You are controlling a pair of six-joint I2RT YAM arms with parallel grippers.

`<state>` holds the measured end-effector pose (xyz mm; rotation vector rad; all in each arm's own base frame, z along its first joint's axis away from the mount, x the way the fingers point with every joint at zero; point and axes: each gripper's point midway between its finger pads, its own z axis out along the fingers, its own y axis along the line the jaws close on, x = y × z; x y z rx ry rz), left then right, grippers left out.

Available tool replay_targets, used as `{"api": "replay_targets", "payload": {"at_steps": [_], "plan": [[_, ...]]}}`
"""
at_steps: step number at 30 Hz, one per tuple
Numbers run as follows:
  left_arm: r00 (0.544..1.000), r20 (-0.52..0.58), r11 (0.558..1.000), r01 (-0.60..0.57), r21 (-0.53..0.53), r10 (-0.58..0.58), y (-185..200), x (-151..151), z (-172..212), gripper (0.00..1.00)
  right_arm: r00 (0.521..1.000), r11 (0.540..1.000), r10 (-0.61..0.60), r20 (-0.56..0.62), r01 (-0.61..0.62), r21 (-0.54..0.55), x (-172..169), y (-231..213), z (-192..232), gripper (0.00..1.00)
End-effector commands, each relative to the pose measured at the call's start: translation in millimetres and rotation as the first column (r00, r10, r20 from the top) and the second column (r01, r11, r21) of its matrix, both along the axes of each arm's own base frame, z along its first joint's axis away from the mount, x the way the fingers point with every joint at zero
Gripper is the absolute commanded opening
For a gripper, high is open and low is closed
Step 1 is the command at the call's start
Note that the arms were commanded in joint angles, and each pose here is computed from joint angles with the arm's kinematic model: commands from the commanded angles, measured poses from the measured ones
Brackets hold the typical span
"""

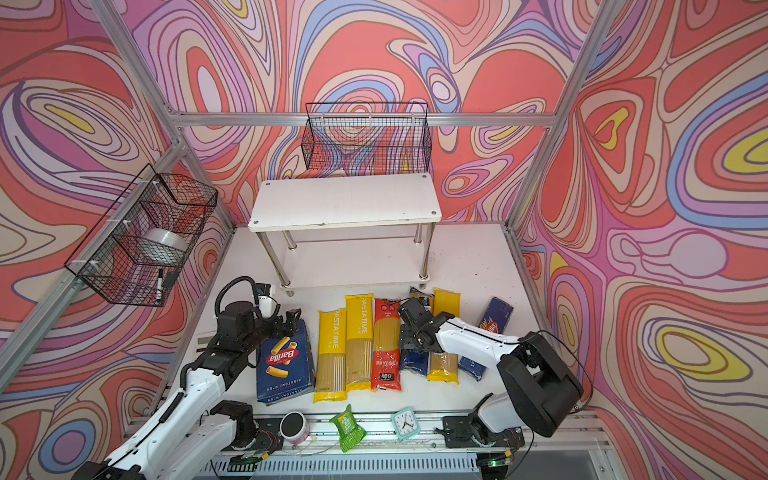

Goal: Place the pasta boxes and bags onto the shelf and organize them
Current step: 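Close the right gripper on the near end of the ankara bag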

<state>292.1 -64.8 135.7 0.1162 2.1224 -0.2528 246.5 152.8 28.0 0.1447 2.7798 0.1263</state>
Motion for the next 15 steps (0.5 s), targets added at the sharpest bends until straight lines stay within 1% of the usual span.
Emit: {"api": "replay_targets", "payload": {"at_steps": [1,6,13,15], "plan": [[1.000,0.014,1.000,-0.001,0.011,0.000,0.3,2.1,3.4,1.00,1.000,1.000,-0.009,0.003,0.009,-0.025,2.7,0.5,-2.0,0.86],[1.000,0.018,1.000,0.015,0.010,-0.015,-1.9,1.1,3.8,1.00,1.000,0.999,-0.017,-0.023,0.016,-0.040,-1.2,-0.2,-11.6,0.86],[1.000,0.024,1.000,-0.003,0.011,0.003,0.9,1.4,4.3,1.00,0.999,0.997,-0.028,-0.024,0.026,-0.072,-0.7,-2.7,-16.2,0.87],[1.000,0.022,1.000,0.008,0.012,-0.008,-0.6,1.4,4.5,1.00,0.998,0.996,-0.053,-0.027,0.050,-0.075,-3.3,-6.0,-22.0,0.88]]}}
